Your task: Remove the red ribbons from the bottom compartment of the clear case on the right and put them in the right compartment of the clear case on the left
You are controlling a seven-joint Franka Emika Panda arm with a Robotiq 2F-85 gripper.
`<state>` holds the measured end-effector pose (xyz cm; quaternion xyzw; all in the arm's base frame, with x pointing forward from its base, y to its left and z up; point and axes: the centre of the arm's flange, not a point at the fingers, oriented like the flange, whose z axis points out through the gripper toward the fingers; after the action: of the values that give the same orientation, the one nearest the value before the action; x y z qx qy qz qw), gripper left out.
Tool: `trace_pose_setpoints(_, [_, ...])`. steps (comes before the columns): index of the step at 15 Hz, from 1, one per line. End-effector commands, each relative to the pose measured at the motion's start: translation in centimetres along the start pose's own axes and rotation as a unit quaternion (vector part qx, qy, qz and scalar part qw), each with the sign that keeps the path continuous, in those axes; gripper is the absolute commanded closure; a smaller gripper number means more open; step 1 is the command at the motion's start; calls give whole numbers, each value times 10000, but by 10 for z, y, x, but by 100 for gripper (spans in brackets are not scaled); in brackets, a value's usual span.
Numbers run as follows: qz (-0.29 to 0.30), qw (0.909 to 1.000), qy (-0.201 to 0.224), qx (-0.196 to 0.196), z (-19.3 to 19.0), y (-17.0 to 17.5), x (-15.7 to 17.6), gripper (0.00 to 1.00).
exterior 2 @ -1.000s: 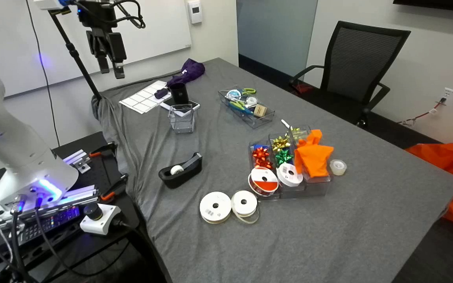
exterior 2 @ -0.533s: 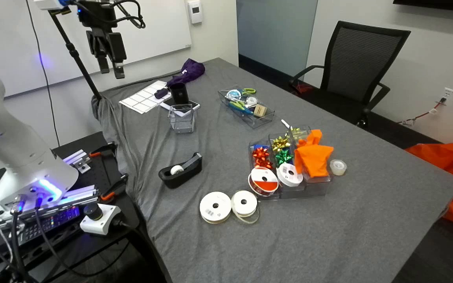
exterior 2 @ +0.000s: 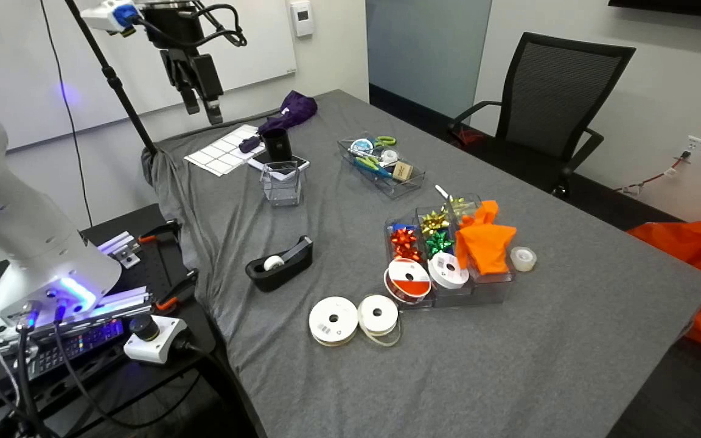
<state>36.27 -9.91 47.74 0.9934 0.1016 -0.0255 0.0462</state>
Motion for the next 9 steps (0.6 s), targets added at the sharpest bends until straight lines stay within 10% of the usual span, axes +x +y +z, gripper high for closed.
trace_pose_setpoints(1, [284, 9980, 477, 298, 7, 40, 29, 0])
trace_pose_setpoints(9, [1551, 9746, 1439, 739, 25, 109, 102, 0])
